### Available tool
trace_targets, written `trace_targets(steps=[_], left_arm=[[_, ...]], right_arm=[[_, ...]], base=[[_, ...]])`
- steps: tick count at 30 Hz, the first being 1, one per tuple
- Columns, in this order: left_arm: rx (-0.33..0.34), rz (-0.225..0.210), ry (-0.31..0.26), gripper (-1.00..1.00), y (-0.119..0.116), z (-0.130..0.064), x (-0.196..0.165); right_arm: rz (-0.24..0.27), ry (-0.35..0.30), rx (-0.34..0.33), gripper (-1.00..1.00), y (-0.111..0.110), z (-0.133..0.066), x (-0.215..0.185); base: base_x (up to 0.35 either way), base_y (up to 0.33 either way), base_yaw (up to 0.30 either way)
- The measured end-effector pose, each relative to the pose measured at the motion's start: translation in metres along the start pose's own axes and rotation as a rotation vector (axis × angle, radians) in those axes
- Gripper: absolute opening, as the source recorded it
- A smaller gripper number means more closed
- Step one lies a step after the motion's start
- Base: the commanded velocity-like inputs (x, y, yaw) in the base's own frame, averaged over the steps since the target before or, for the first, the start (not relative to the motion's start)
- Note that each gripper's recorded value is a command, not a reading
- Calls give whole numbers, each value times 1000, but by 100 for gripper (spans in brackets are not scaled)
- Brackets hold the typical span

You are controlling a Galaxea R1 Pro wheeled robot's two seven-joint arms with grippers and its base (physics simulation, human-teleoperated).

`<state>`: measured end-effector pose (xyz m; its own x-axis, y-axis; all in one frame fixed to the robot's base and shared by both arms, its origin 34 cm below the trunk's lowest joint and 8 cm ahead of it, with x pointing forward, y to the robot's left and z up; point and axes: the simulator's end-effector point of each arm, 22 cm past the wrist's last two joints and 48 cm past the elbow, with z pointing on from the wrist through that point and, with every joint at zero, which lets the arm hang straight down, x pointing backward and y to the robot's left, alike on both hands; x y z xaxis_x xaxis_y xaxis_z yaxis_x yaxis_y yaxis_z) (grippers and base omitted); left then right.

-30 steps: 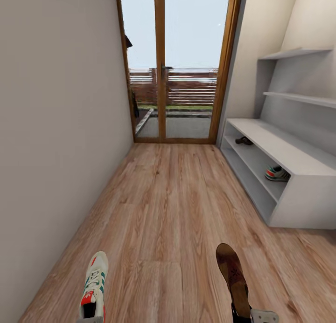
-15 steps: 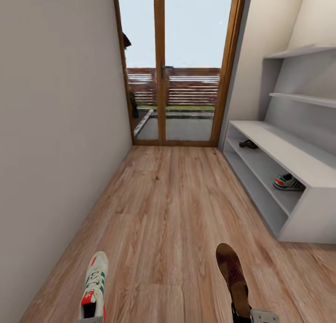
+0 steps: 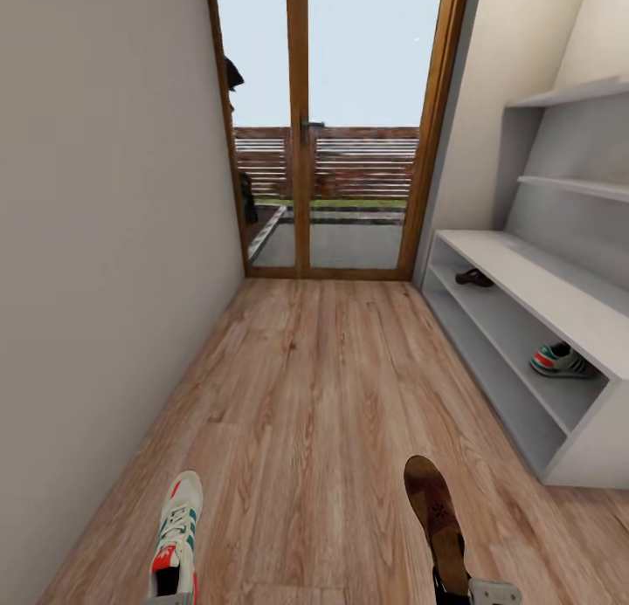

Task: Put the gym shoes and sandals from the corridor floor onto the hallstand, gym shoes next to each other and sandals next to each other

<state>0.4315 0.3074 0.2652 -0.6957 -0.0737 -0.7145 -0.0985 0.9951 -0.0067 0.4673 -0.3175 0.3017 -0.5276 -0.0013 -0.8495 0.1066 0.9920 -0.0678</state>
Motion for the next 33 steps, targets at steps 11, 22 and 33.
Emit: trace_targets(steps=[11, 22, 33], left_arm=[[0, 0, 0, -100, 0, 0, 0], [0, 0, 0, -100, 0, 0, 0], [-1, -1, 0, -100, 0, 0, 0]], right_arm=[[0, 0, 0, -100, 0, 0, 0], [0, 0, 0, -100, 0, 0, 0], [2, -1, 1, -100, 0, 0, -1]], base=[[340, 0, 0], [340, 0, 0], [340, 0, 0]])
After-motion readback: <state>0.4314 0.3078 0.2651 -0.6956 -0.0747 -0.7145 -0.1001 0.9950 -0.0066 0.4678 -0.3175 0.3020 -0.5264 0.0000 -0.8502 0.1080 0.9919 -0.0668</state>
